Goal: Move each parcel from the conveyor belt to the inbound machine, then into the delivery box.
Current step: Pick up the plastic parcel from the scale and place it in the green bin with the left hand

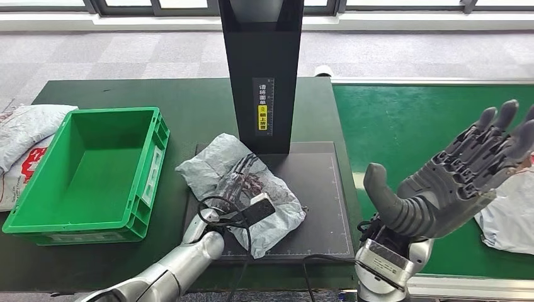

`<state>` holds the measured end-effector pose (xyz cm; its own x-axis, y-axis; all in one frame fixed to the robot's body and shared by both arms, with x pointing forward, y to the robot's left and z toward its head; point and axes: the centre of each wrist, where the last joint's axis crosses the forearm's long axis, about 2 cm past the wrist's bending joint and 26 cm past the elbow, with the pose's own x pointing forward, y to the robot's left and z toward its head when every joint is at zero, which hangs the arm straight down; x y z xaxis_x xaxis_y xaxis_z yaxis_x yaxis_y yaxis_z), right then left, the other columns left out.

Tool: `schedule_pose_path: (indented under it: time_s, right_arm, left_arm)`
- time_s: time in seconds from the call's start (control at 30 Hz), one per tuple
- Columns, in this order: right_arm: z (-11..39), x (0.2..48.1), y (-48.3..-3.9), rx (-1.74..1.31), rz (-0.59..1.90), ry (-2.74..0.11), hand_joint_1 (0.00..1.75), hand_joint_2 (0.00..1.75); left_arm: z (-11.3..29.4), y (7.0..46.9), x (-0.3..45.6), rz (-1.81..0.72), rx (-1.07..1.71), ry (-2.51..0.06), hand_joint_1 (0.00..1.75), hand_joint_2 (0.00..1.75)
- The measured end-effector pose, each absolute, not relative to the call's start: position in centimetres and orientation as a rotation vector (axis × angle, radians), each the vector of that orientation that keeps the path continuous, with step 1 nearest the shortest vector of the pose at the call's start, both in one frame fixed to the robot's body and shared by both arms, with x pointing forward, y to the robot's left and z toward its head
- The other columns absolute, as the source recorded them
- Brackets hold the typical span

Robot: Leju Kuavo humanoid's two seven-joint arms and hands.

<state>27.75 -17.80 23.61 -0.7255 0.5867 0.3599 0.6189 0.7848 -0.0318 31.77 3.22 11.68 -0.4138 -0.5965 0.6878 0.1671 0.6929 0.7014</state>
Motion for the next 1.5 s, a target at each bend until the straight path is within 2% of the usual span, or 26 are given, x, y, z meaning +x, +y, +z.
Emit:
schedule_pose_path:
  time_s: [0.03, 0.17, 0.37, 0.93, 1.23, 1.4, 1.5]
  right_arm:
    - [23.6, 27.8, -17.8, -0.916, -0.131, -2.624, 0.00, 1.75]
    - [23.6, 27.8, -17.8, -0.909, -0.139, -2.622, 0.00, 1.75]
    - [23.6, 27.8, -17.8, -0.903, -0.142, -2.622, 0.00, 1.75]
    - [23.1, 27.9, -17.4, -0.875, -0.127, -2.606, 0.00, 1.75]
    - [22.5, 28.1, -17.2, -0.866, -0.102, -2.590, 0.00, 1.75]
    - [22.1, 27.9, -17.2, -0.866, -0.089, -2.580, 0.00, 1.75]
    - [21.8, 27.8, -17.3, -0.865, -0.089, -2.571, 0.00, 1.75]
  left_arm:
    - [11.6, 3.0, 31.7, -0.939, 0.394, -1.774, 0.02, 1.75]
    - [11.9, 2.4, 32.0, -1.147, 0.560, -1.674, 1.74, 1.75]
    - [11.8, 2.0, 32.0, -1.308, 0.686, -1.606, 1.75, 1.75]
    - [11.5, 2.4, 32.3, -1.430, 0.876, -1.533, 1.75, 1.75]
    - [11.2, 2.9, 32.2, -1.341, 1.033, -1.599, 1.75, 1.75]
    - [11.5, 3.4, 32.1, -1.322, 1.233, -1.731, 1.75, 1.75]
    - [13.1, 4.7, 32.8, -1.186, 1.360, -1.812, 1.75, 1.75]
